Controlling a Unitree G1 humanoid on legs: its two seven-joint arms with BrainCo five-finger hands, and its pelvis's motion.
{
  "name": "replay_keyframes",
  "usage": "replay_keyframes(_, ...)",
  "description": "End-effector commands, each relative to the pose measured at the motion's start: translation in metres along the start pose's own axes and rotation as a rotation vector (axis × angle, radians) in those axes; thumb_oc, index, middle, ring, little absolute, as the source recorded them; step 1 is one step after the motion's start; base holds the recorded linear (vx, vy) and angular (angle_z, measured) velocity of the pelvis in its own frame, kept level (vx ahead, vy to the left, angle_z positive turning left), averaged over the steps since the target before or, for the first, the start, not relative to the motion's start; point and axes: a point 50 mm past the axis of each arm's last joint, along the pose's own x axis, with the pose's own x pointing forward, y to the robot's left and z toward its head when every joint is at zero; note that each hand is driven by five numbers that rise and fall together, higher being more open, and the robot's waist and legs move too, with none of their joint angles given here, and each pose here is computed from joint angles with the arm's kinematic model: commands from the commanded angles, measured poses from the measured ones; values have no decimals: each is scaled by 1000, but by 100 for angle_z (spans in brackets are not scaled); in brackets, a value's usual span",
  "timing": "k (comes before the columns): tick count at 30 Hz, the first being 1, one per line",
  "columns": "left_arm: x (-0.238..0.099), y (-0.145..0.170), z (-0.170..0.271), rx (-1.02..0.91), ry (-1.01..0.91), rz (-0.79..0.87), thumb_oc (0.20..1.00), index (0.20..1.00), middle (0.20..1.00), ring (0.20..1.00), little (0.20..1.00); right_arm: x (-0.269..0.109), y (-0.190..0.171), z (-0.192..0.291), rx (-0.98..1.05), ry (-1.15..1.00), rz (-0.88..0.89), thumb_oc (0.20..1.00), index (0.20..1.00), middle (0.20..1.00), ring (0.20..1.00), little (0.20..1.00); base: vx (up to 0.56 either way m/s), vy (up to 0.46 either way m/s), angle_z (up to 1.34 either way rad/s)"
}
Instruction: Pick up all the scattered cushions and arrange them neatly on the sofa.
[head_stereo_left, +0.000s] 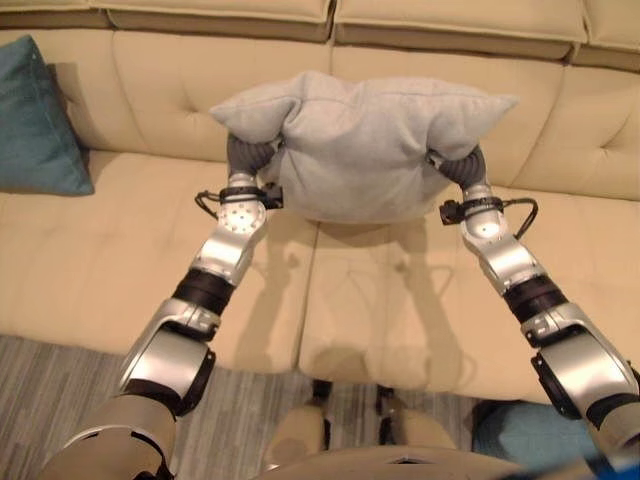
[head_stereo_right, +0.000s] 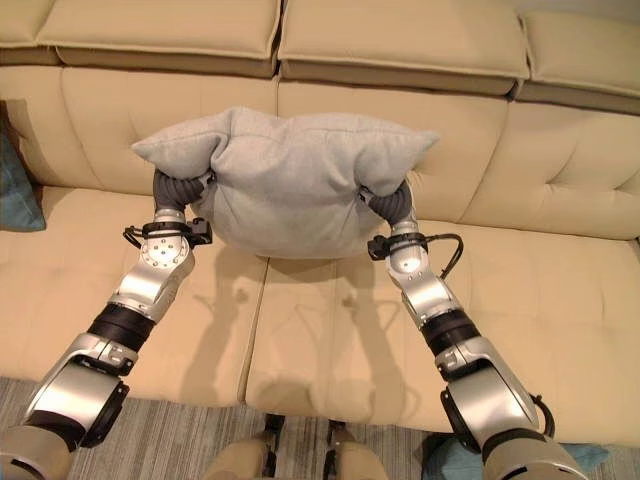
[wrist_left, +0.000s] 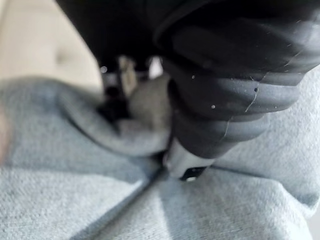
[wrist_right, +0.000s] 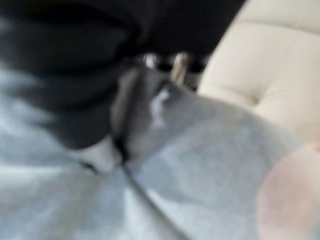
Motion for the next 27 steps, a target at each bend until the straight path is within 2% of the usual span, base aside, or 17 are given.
replay_keyframes(1, 28, -18, 81, -37, -322, -54, 200, 200, 200, 200, 200, 26, 2, 90, 118, -321, -21, 200, 200, 200, 200, 200, 0, 58, 4)
replay_keyframes(6, 48, -5, 104, 31, -360, -4, 200, 200, 200, 200, 200, 40, -1, 102, 118, -315, -59, 200, 200, 200, 200, 200, -8, 66, 7)
replay_keyframes(16, 65, 3, 126, 161, -392, 12, 200, 200, 200, 200, 200, 48, 2, 110, 117, -308, -66, 200, 200, 200, 200, 200, -17, 17, 1)
replay_keyframes(17, 68, 4, 129, 180, -388, 21, 451, 451, 451, 451, 451, 51, 0, 111, 99, -307, -77, 200, 200, 200, 200, 200, -9, 11, -19)
replay_keyframes(18, 70, 3, 130, 187, -382, 26, 1000, 1000, 1000, 1000, 1000, 53, -1, 112, 82, -305, -85, 583, 583, 583, 583, 583, 0, 0, 0)
replay_keyframes(19, 72, 4, 134, 192, -380, 34, 1000, 1000, 1000, 1000, 1000, 56, -6, 116, 63, -310, -103, 1000, 1000, 1000, 1000, 1000, -5, 2, 4)
replay_keyframes(23, 80, 10, 146, 216, -377, 68, 1000, 1000, 1000, 1000, 1000, 66, -22, 125, 18, -310, -166, 1000, 1000, 1000, 1000, 1000, 8, -2, -4)
replay_keyframes(27, 87, 32, 158, 245, -376, 135, 1000, 1000, 1000, 1000, 1000, 75, -58, 129, -47, -289, -282, 1000, 1000, 1000, 1000, 1000, 8, -4, 0)
